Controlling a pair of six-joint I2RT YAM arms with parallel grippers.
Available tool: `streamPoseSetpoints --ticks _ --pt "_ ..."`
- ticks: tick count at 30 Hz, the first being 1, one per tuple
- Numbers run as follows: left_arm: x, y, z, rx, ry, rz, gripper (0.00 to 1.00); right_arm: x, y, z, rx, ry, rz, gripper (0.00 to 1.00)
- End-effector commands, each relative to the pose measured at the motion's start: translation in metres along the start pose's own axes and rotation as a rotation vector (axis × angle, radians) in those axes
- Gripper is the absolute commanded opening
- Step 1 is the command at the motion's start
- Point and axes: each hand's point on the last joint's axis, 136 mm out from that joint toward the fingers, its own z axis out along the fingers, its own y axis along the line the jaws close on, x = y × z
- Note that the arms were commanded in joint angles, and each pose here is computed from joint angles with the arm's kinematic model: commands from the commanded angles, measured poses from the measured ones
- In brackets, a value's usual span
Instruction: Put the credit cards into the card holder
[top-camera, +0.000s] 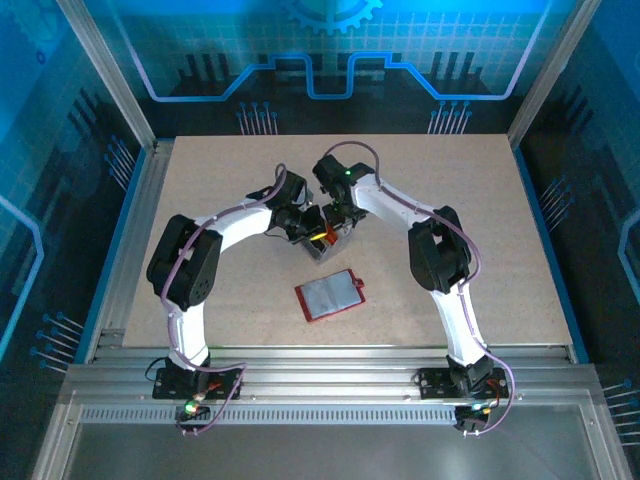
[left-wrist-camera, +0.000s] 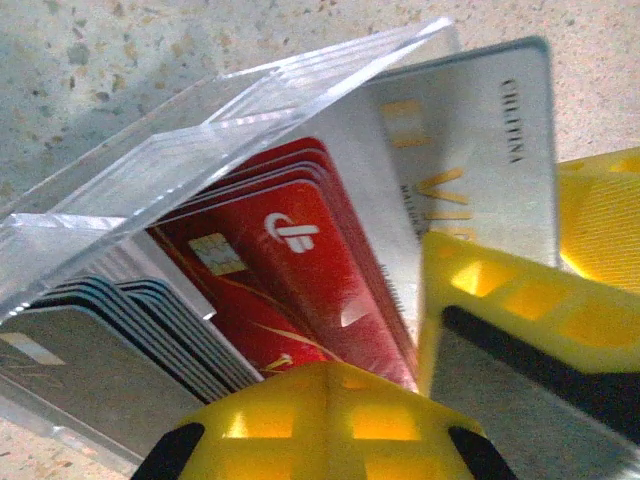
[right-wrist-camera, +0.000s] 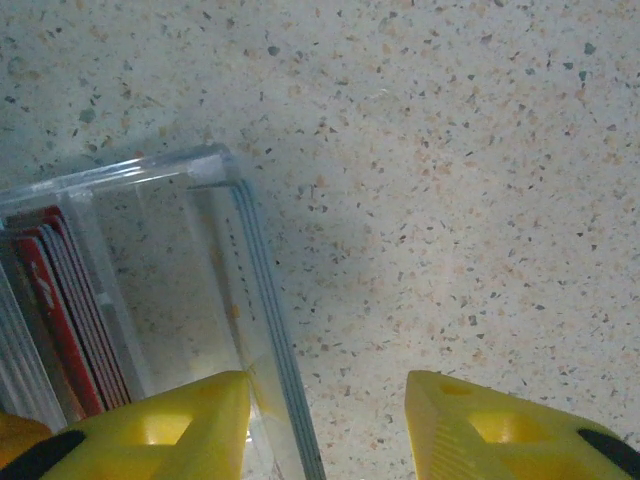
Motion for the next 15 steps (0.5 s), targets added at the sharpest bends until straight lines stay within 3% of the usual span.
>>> streamPoseSetpoints --ticks 1,15 --pt "0.004 0.019 0.006 -0.028 0.029 -0.020 0.04 -0.004 -0.009 0.000 0.045 -0.001 -0.011 0.46" --pt "0.007 0.029 0.010 -0.046 0.035 -0.026 0.04 -0.013 -0.016 -0.022 0.093 -0.049 -0.029 0.42"
